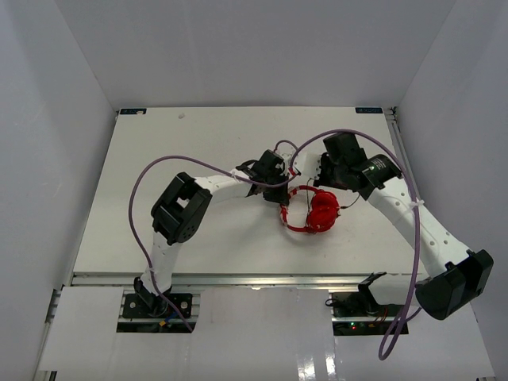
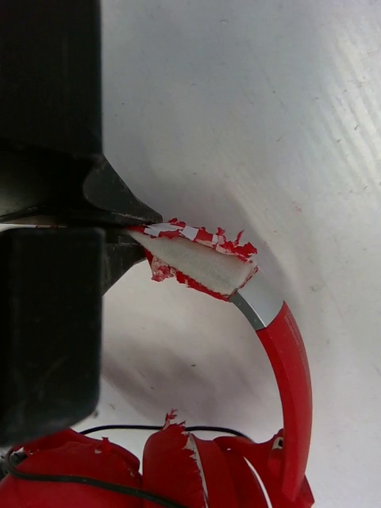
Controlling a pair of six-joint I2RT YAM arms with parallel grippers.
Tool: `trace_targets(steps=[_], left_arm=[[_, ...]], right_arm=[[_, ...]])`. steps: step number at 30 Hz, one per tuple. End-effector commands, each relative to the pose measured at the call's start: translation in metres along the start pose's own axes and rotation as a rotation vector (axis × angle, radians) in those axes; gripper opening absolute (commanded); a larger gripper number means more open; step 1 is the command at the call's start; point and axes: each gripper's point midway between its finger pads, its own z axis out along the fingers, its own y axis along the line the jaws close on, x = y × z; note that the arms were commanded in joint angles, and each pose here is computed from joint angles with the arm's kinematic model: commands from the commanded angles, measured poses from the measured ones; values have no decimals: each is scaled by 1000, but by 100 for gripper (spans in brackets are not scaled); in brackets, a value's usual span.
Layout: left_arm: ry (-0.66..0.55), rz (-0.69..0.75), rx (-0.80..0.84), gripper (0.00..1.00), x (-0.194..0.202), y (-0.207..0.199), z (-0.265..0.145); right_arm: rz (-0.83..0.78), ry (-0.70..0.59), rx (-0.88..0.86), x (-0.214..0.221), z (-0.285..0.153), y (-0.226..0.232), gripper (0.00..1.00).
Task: Wrap the headphones
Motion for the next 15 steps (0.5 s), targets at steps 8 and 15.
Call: trace_targets(steps=[8,15], left_arm=[[-180,206,255,0,-39,-92,-63],[-199,242,306,0,-38,-110,-78]], right_arm=[[86,-95,101,10,-3,-45,8],[213,-125,8,30,23,-38,8]])
